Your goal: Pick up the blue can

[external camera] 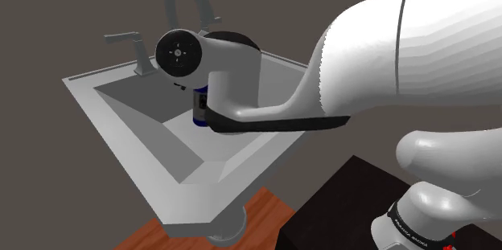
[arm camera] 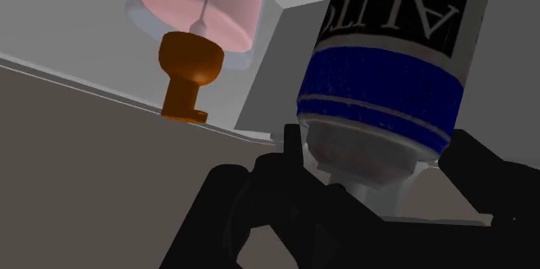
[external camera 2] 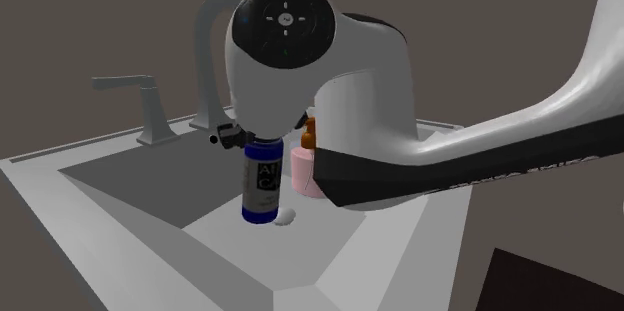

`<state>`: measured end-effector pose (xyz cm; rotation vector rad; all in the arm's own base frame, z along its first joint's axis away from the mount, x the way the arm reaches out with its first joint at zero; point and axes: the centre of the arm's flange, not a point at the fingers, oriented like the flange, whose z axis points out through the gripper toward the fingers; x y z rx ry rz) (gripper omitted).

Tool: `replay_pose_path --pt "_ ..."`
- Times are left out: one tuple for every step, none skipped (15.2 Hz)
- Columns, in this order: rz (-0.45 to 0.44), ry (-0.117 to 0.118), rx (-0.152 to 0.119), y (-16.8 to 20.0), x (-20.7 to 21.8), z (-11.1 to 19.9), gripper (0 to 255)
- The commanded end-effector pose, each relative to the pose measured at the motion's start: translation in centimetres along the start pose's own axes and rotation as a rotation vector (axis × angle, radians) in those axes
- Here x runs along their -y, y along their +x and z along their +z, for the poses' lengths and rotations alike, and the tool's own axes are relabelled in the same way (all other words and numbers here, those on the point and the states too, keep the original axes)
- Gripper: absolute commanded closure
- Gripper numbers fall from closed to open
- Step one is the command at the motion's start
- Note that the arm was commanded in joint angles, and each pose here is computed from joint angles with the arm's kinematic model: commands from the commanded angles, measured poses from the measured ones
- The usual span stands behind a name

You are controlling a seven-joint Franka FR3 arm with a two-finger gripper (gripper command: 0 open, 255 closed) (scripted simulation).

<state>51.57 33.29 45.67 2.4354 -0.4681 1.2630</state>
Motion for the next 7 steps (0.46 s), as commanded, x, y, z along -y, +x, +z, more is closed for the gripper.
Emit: replay_pose_path --pt "0.0 0.0 0.0 1.0 -0.2 -0.7 255" --pt "0.0 0.0 0.0 1.5 -0.3 -1.0 255" --pt "0.0 0.0 0.0 1.9 -0.4 -1.3 255" --pt "0.0 0.0 0.0 2.3 -0.5 -1.5 255" --pt "0.0 0.0 0.0 2.8 -0.6 -1.8 255" --pt "0.0 0.0 0.0 2.8 -0.6 -1.9 255" --pt "0.0 0.0 0.0 2.8 -0.6 -1.9 255"
